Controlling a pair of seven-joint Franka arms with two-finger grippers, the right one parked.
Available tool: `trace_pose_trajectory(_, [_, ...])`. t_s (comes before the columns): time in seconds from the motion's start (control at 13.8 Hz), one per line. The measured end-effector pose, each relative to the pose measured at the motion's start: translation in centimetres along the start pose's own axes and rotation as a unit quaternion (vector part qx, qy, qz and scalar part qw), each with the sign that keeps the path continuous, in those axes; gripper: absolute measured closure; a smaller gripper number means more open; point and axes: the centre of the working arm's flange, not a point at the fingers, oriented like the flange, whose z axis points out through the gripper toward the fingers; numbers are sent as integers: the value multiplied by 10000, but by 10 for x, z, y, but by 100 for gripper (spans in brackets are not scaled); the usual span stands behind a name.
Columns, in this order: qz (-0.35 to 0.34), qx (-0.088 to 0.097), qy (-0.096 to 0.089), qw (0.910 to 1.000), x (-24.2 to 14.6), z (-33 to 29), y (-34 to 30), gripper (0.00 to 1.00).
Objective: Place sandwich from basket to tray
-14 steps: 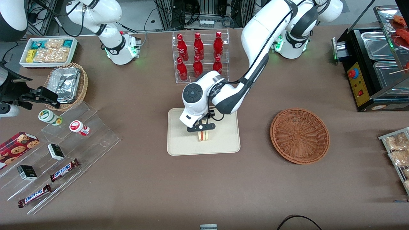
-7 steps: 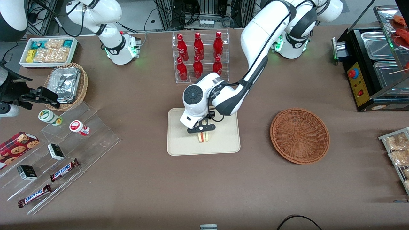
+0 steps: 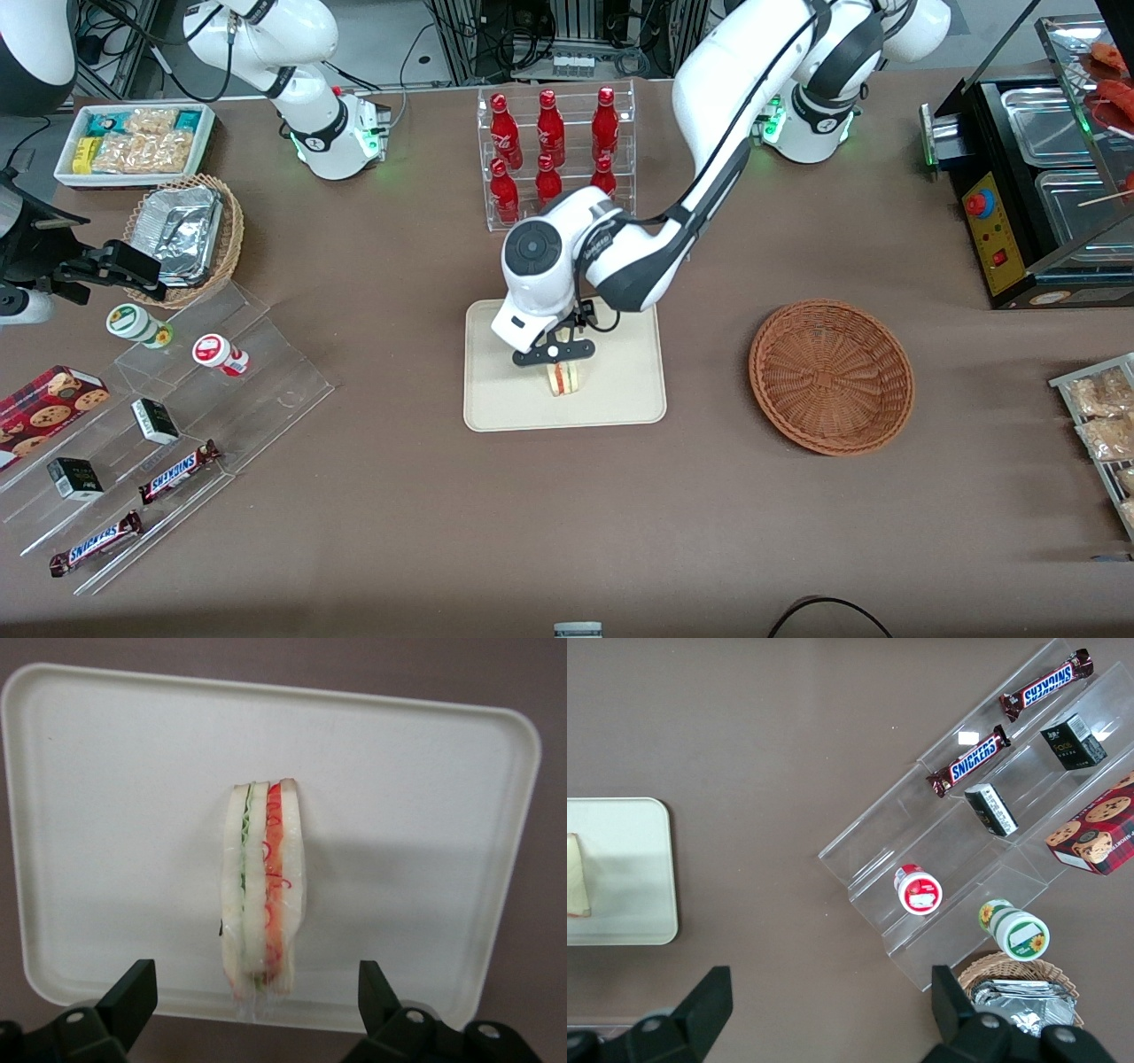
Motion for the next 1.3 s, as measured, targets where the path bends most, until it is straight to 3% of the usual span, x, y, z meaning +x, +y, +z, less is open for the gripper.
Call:
trace_pose_trajectory(0.29, [-6,-76,134,9999,-4,-55,-7,0])
trace_pose_trajectory(0.58, [296,-13,197,9994,6,-80,-23,0])
trace_pose_trajectory(0.87, [99,181,85,9998,56,-107,-83,0])
trace_pose_trajectory(1.3, [284,124,-51,9995,122,-144,-208,0])
